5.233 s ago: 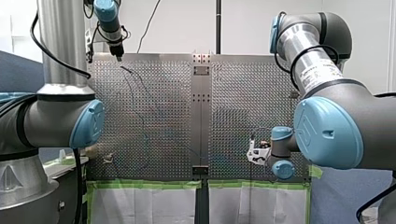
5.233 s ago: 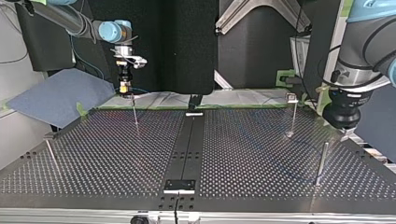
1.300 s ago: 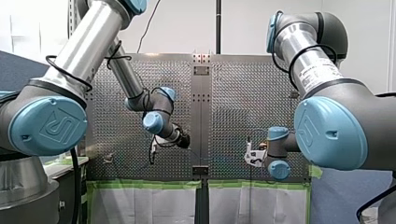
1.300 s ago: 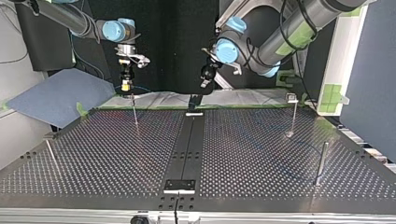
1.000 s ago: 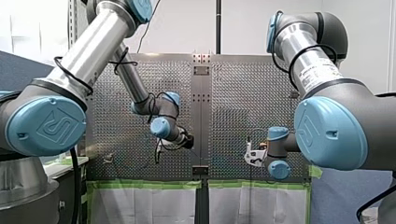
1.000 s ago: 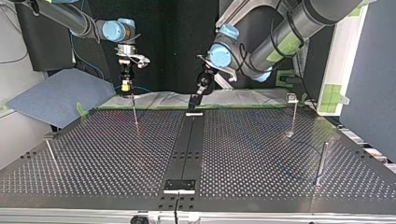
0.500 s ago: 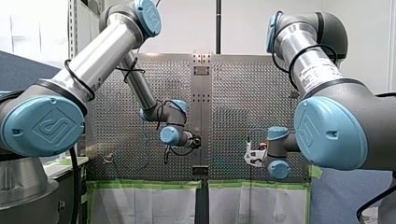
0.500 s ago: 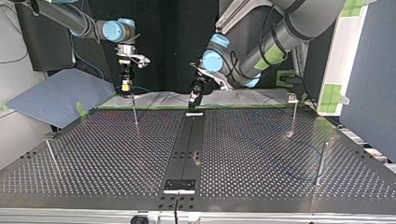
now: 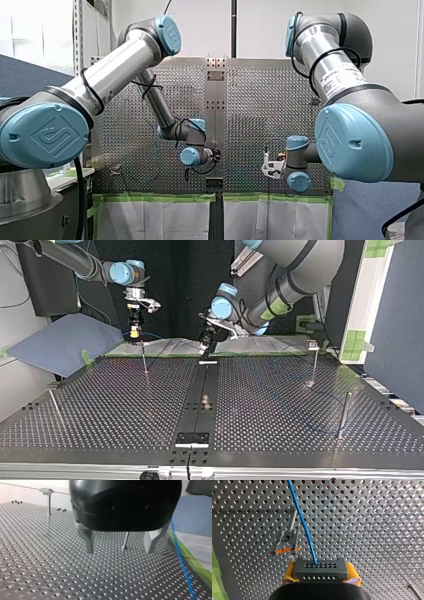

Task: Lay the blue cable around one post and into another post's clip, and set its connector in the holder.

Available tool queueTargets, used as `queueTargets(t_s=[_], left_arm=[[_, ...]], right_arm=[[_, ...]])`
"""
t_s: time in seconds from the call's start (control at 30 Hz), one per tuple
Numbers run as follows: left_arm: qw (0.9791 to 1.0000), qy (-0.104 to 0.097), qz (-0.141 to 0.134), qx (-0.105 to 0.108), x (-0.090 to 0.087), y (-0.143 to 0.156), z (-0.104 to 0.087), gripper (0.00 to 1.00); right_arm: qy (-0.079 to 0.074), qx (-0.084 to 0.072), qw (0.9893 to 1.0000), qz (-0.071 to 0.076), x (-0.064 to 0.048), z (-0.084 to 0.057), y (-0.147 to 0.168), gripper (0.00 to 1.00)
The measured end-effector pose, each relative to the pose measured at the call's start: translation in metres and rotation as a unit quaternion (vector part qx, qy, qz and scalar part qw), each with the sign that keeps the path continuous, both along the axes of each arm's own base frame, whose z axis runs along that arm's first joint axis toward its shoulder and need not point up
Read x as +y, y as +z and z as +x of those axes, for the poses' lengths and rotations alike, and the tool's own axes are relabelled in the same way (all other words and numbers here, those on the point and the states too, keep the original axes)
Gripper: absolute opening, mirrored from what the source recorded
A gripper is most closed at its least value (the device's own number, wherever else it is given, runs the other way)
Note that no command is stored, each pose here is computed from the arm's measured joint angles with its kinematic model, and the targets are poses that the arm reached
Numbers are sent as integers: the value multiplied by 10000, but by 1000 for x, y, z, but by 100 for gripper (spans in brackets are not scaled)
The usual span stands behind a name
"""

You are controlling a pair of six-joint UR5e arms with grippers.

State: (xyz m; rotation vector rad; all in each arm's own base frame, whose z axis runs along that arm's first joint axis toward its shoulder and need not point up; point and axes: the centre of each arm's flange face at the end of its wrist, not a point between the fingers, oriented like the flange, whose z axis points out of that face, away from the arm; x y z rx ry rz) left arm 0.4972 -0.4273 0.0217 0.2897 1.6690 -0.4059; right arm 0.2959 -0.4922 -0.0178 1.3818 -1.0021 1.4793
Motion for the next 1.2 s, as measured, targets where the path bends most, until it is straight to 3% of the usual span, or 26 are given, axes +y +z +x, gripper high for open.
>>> queueTargets(t_s=[0.23,1.0,1.2], left_arm=[[9998,175,86,-37,2,-33,-4,100],[9999,29,68,-133,-6,-140,-32,100],[9996,187,67,-197,-3,-162,-27,100]], right_arm=[[-4,1,10000,3,0,0,0,5],[-8,-4,10000,-1,0,0,0,5],[-8,2,10000,6,0,0,0,5]])
